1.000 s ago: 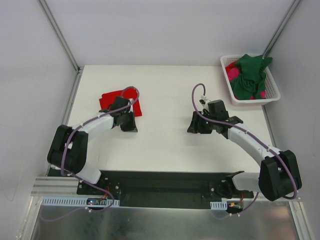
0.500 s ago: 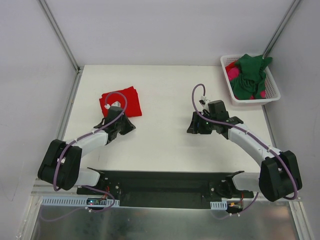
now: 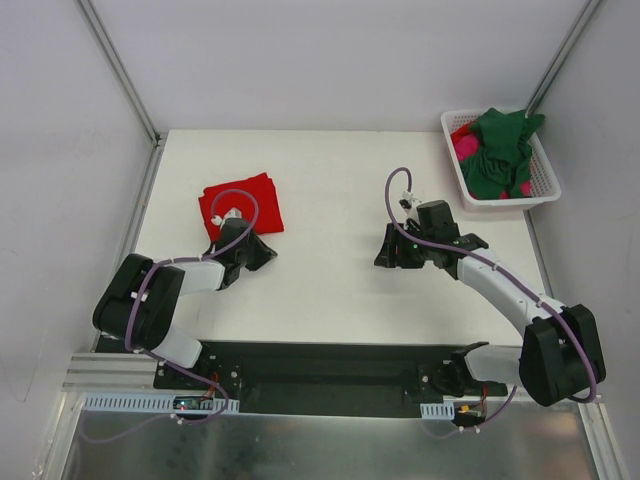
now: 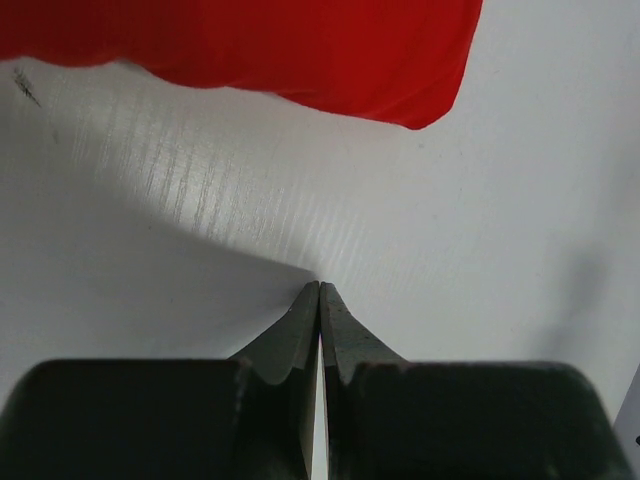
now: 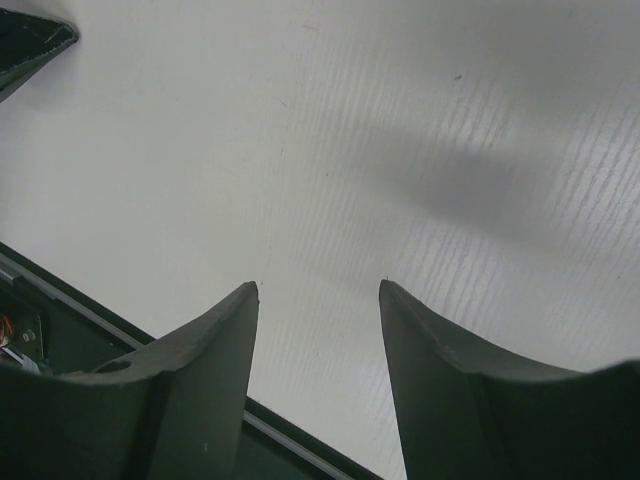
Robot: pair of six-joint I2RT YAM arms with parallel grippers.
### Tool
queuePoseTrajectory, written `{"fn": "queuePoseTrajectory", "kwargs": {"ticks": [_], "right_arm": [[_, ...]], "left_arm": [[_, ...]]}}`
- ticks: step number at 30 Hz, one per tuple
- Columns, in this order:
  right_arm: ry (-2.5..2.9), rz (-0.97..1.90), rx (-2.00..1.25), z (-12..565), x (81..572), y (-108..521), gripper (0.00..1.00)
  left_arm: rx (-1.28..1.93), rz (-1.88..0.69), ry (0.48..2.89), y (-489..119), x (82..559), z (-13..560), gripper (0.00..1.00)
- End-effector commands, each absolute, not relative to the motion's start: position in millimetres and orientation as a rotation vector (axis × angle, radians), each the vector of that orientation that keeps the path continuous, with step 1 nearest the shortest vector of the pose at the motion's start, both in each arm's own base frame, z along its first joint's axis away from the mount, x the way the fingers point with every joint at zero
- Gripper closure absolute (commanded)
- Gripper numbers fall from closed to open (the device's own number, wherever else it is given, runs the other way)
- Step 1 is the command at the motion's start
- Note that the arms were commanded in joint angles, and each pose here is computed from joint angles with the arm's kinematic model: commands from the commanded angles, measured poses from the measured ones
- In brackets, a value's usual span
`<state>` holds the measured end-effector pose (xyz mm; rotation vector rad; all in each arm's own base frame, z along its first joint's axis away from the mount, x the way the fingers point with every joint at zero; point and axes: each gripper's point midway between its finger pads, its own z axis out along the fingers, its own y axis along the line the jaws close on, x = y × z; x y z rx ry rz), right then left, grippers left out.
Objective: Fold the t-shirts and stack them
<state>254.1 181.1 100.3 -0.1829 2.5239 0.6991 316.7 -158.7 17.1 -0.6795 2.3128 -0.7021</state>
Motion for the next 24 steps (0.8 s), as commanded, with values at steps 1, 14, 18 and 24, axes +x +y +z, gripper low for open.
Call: {"fn": "queuePoseTrajectory", "kwargs": {"ticks": [1, 14, 18, 24], "right_arm": [[2.499, 0.708, -0.193, 108, 256, 181, 0.45], [2.503, 0.704, -0.195, 104, 255, 180, 0.45], [2.504, 0.701, -0.194, 103, 254, 180, 0.45], [2.508, 0.691, -0.192, 102, 252, 177, 0.45]], "left_arm": [[-0.703, -0.595, 2.310, -141, 328, 14, 1.00], [-0.804, -0.377, 2.249, -60, 356, 22, 1.00], [-0.827, -0.354, 2.235, -44, 372, 23, 1.00], [-0.826, -0.344, 2.218, -30, 398, 28, 1.00]]}}
